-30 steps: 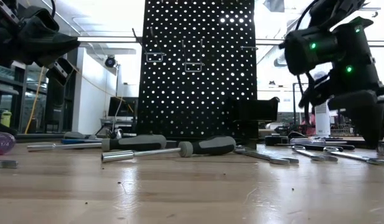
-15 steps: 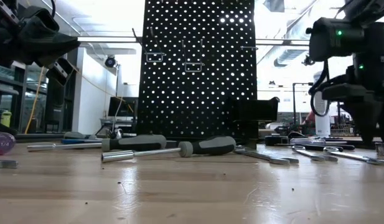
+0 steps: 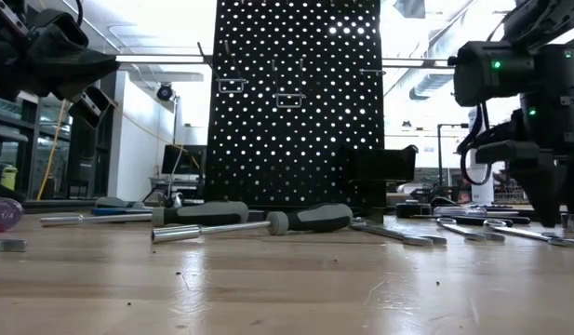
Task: Hang tools onto peg board
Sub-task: Put the silver socket in the black bin on the pegboard
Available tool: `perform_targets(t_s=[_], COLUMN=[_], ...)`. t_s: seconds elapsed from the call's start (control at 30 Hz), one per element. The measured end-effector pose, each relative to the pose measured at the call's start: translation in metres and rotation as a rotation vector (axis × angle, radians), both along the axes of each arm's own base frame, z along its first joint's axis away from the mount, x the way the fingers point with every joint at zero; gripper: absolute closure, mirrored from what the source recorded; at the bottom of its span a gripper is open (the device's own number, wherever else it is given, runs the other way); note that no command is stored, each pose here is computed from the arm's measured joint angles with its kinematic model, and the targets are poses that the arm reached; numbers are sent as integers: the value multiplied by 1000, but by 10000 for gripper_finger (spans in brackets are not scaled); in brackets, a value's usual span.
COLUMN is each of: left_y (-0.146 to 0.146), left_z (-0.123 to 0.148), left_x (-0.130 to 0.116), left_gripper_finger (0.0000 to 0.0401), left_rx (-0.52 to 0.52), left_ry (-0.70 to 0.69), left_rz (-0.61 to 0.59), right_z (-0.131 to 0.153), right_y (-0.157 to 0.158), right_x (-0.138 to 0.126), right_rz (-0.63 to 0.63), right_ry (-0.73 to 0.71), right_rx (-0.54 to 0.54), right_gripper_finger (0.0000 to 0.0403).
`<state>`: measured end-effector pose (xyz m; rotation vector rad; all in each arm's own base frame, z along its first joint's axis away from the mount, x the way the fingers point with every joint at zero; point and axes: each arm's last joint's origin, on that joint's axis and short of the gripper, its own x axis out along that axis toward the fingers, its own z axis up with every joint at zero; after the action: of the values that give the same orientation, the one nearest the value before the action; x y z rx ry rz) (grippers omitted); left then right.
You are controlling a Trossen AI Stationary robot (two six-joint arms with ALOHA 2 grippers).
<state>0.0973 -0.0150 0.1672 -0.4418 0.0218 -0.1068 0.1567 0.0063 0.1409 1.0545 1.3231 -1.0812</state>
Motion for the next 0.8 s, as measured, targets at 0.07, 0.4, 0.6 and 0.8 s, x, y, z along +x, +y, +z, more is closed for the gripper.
perform_targets(t_s=[0.07,0.4,0.6,0.8], left_y=[0,0,0,0], left_z=[0,0,0,0], left_x=[0,0,0,0], left_gripper_finger=[401,401,401,401], left_rx=[0,0,0,0], left_ry=[0,0,0,1], left_rz=[0,0,0,0], right_z=[-3,-6,13,91], right_y=[0,1,1,-4], right_x=[2,5,9,33], right_rz=[0,-8,26,116], right_ry=[8,8,-31,-263], right_rx=[5,24,15,-178], right_gripper_finger=[212,355,363,363])
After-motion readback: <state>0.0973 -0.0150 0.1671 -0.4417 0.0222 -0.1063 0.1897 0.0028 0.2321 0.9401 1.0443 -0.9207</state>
